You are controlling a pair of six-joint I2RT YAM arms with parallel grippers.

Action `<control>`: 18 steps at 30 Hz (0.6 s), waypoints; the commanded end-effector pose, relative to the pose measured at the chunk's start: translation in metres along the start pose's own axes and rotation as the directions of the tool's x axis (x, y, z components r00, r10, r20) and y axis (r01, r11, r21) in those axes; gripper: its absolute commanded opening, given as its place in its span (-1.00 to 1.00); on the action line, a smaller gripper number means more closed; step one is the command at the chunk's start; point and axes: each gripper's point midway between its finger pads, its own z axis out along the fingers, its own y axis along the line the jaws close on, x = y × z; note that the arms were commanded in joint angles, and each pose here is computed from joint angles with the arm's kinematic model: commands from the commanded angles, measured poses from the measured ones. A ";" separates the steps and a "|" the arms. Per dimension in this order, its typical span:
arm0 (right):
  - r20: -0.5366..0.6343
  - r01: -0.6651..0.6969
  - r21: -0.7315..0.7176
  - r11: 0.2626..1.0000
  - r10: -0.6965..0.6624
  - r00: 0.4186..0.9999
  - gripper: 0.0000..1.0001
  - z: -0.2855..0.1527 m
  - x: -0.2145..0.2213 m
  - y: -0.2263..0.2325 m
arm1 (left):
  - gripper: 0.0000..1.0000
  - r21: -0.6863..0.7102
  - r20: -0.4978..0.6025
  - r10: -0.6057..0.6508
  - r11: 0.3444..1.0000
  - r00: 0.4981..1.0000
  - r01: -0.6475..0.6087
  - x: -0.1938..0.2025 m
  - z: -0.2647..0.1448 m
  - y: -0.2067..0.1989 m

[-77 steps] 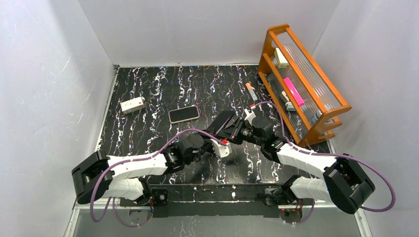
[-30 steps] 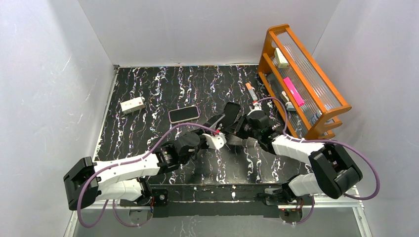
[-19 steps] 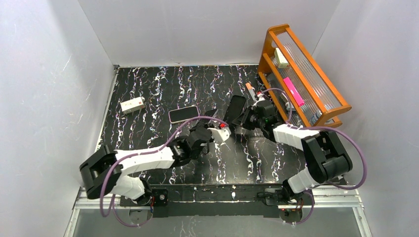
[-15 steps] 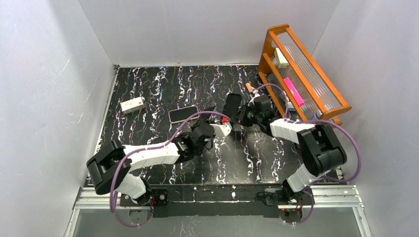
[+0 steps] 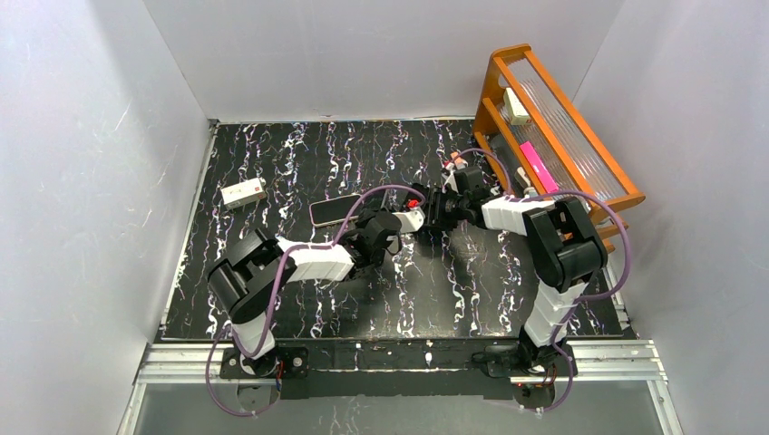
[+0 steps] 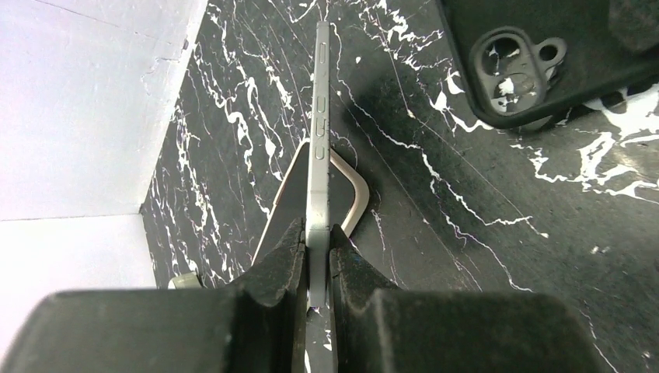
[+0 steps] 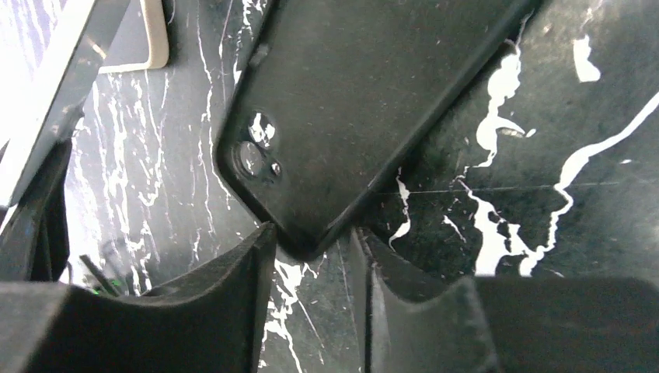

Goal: Take the phone out of the phone case
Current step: Place the phone case at the center of the board.

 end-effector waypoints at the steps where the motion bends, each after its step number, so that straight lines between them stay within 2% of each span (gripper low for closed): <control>1: 0.034 0.080 0.012 0.997 -0.080 0.996 0.12 -0.013 -0.016 0.006 | -1.00 -0.095 0.096 -0.119 0.987 0.988 0.128 -0.033 0.007 0.032; 5: 0.060 0.109 0.026 0.994 -0.110 0.992 0.50 -0.026 -0.016 0.007 | -1.00 -0.048 0.122 -0.088 0.994 0.989 0.095 -0.038 0.015 0.025; 8: 0.094 0.134 0.047 0.990 -0.138 0.986 0.66 -0.041 -0.015 0.009 | -1.00 -0.011 0.150 -0.062 0.998 0.987 0.064 -0.042 0.019 0.020; 18: 0.167 0.148 0.125 0.981 -0.168 0.971 0.75 -0.068 -0.012 0.000 | -1.00 0.070 0.155 0.032 0.997 0.987 -0.043 -0.034 0.041 -0.004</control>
